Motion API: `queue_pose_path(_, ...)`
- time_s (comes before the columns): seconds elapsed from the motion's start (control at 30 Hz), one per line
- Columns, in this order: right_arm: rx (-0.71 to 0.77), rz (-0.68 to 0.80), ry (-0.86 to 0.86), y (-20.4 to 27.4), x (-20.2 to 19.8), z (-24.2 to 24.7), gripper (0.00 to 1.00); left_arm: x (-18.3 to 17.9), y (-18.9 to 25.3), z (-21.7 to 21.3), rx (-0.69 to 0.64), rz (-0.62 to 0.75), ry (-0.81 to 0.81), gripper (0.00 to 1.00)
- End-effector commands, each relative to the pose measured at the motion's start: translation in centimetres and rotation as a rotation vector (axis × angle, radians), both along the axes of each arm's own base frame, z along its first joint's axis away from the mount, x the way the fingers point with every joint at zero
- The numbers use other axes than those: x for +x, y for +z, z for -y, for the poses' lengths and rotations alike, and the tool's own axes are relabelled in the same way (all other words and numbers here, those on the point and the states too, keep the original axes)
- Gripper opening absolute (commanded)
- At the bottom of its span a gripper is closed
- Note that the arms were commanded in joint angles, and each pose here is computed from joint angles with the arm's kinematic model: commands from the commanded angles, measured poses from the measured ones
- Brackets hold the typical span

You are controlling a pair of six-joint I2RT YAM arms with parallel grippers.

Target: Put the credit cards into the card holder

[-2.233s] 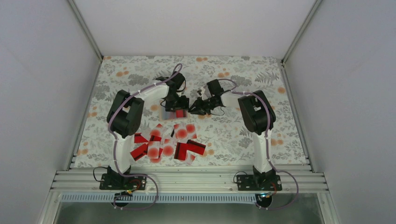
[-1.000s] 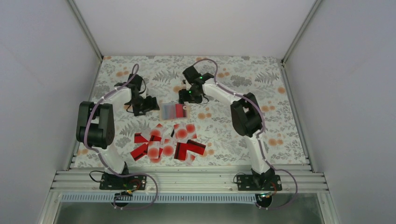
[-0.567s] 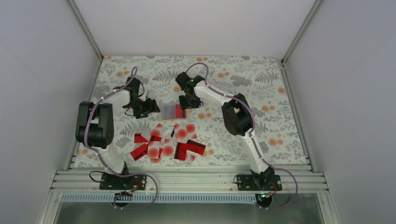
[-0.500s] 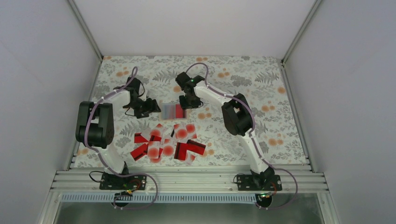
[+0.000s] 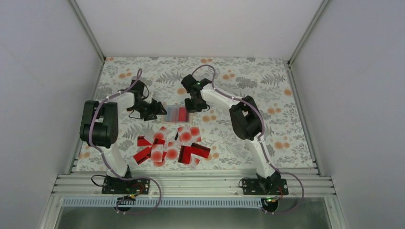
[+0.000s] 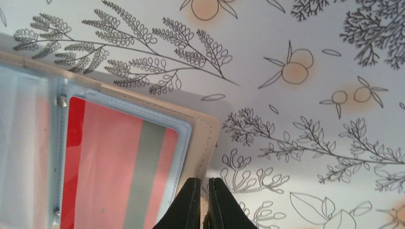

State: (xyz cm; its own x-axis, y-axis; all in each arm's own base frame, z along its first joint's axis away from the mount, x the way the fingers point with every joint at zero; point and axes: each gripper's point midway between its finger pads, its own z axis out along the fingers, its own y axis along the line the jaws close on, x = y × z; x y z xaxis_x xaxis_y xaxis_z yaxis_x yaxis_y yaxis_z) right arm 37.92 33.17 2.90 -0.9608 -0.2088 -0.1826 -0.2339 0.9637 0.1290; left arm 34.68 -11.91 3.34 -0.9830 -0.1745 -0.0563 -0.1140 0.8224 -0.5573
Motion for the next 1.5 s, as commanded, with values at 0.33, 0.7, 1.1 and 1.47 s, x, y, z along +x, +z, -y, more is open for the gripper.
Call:
queue_pose_path(0.33,0.109,-0.005,0.014,0.0,-1.0,-0.9,0.04,0.2,-0.9,1.6,-0.111,-0.006,-0.051,0.66)
queue_pose_path(0.7,0.122,-0.026,0.004,-0.8,-1.3,-0.9,0.04,0.3,0.9,2.4,-0.171,0.030,-0.082,0.65)
queue_pose_path(1.1,0.145,-0.018,0.000,-0.1,-1.2,-1.3,0.04,0.5,3.0,3.5,-0.209,0.077,-0.119,0.65)
queue_pose_path(1.47,0.156,0.000,0.001,0.6,-0.8,-1.5,0.04,0.8,5.1,4.3,-0.202,0.118,-0.129,0.65)
